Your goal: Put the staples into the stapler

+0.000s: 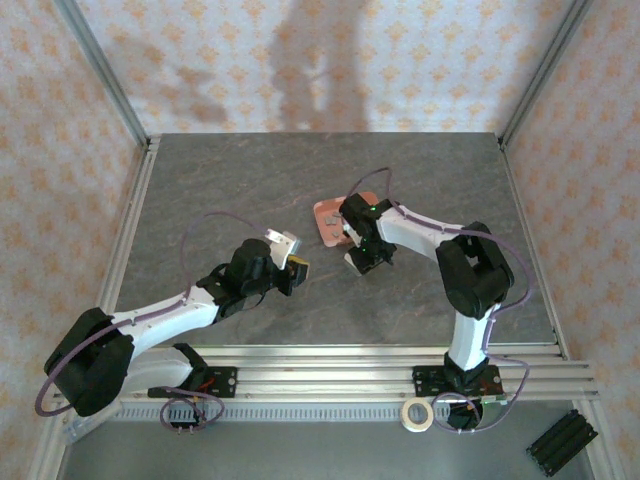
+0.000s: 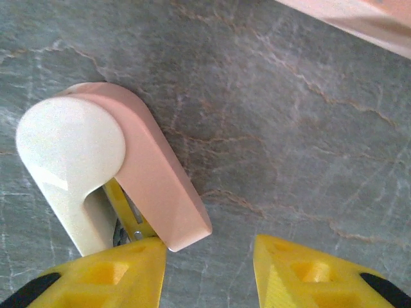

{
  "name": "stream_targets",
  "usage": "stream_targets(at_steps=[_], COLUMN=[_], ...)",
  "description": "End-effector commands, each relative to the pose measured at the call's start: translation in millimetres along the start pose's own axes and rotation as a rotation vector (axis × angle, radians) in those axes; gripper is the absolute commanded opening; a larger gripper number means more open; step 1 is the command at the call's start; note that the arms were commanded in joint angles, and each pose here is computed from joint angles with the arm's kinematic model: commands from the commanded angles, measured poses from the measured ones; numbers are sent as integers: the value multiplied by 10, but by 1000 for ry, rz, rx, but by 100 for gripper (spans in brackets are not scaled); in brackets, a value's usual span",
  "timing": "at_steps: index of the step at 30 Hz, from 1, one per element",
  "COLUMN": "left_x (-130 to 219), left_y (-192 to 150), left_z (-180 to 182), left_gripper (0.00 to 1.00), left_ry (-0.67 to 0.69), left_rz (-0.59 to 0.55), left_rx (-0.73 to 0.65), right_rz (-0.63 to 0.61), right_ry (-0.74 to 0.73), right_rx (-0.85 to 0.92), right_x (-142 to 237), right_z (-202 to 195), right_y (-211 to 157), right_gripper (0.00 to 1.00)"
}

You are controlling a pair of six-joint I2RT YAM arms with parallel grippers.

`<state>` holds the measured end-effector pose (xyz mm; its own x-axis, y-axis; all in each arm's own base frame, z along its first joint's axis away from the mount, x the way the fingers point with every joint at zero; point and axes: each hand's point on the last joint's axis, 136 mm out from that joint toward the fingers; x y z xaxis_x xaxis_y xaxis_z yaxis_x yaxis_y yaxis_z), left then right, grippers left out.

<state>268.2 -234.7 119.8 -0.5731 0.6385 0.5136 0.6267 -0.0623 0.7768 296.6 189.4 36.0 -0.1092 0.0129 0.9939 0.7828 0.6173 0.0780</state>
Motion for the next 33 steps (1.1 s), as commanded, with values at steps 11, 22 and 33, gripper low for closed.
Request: stream_targets(at_steps=[11,22,33], left_x=[-12,-46,-26], left_y=[72,81,101], left_z=[10,5,-1], left_gripper=[21,21,21], left_ry=[15,12,13], left_rz=[-16,-13,-23], left_rx=[16,24,33], right_rz=[-72,-141,-159], right_ry=[190,94,126], right_rx=[51,24,13], right_x=[164,243,105], right_z=[332,223,327], right_y=[-1,-82,67], right_gripper=[50,56,53])
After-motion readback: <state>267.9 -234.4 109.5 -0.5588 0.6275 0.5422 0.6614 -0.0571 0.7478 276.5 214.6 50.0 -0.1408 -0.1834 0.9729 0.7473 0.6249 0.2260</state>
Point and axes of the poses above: each hand's point on the last joint's axis, 136 mm out from that joint toward the fingers, its own x axis back along the fingers, its own z axis along the line the jaws close on, y = z × x, and after that the axes turned 4 degrees about x, right-handed
